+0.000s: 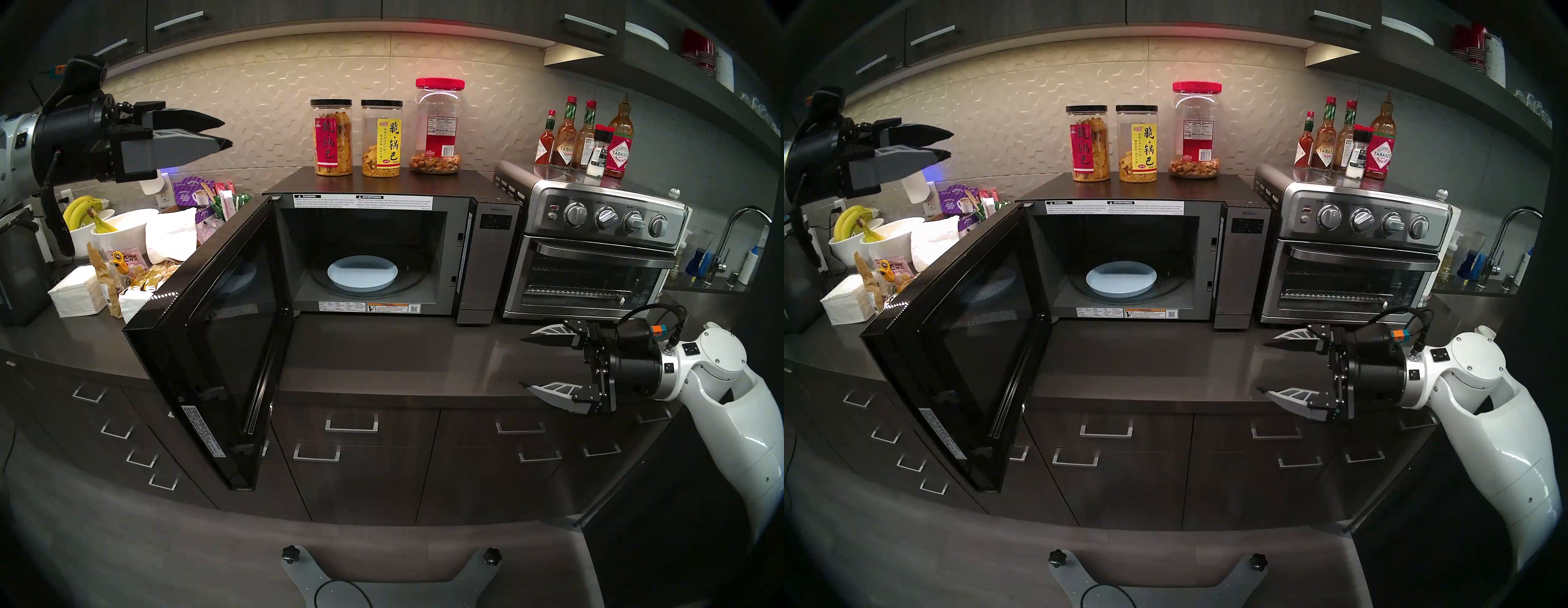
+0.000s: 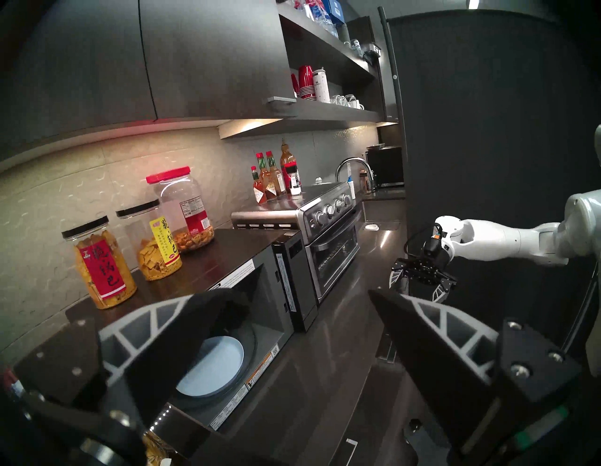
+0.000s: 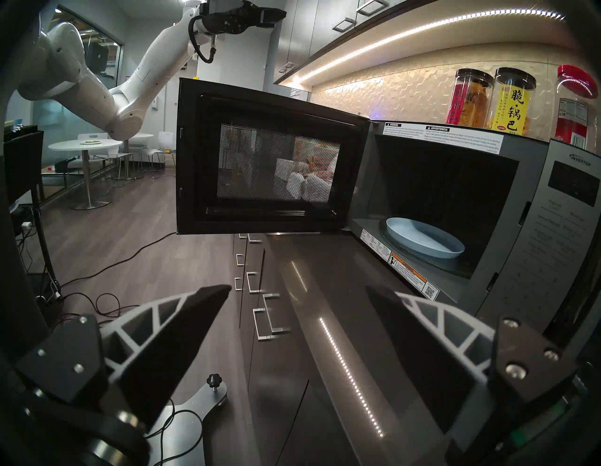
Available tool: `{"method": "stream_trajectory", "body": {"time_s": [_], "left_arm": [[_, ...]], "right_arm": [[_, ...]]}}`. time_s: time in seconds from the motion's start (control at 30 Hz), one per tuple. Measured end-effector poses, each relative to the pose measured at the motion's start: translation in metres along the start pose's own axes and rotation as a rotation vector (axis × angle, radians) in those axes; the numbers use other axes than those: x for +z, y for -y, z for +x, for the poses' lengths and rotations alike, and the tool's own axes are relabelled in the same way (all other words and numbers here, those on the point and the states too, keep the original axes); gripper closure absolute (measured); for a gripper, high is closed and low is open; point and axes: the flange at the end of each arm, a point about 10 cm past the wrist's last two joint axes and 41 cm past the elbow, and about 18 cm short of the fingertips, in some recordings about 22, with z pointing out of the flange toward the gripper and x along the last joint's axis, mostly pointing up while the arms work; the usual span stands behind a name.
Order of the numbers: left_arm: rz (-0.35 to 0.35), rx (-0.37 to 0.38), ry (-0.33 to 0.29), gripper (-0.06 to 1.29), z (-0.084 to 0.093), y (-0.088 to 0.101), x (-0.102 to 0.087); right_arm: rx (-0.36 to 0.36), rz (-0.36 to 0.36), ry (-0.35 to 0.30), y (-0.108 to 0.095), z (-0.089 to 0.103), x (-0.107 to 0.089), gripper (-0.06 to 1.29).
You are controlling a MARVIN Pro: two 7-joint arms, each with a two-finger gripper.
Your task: Open the microwave, put the plate inside, and close the door
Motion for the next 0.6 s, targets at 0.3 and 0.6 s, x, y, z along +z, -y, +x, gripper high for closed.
{"method": "stream_trajectory", "body": {"time_s": [0.3, 0.6], "left_arm": [[0.117, -0.034, -0.027, 0.03, 0.004, 0.004, -0.025], [0.176, -0.061, -0.041, 0.03, -0.004, 0.002, -0.041]], "right_arm": [[0.000, 0.000, 0.000, 0.000, 0.000, 0.000, 0.03], [-0.001, 0.000, 0.000, 0.000, 0.000, 0.000, 0.03]]}}
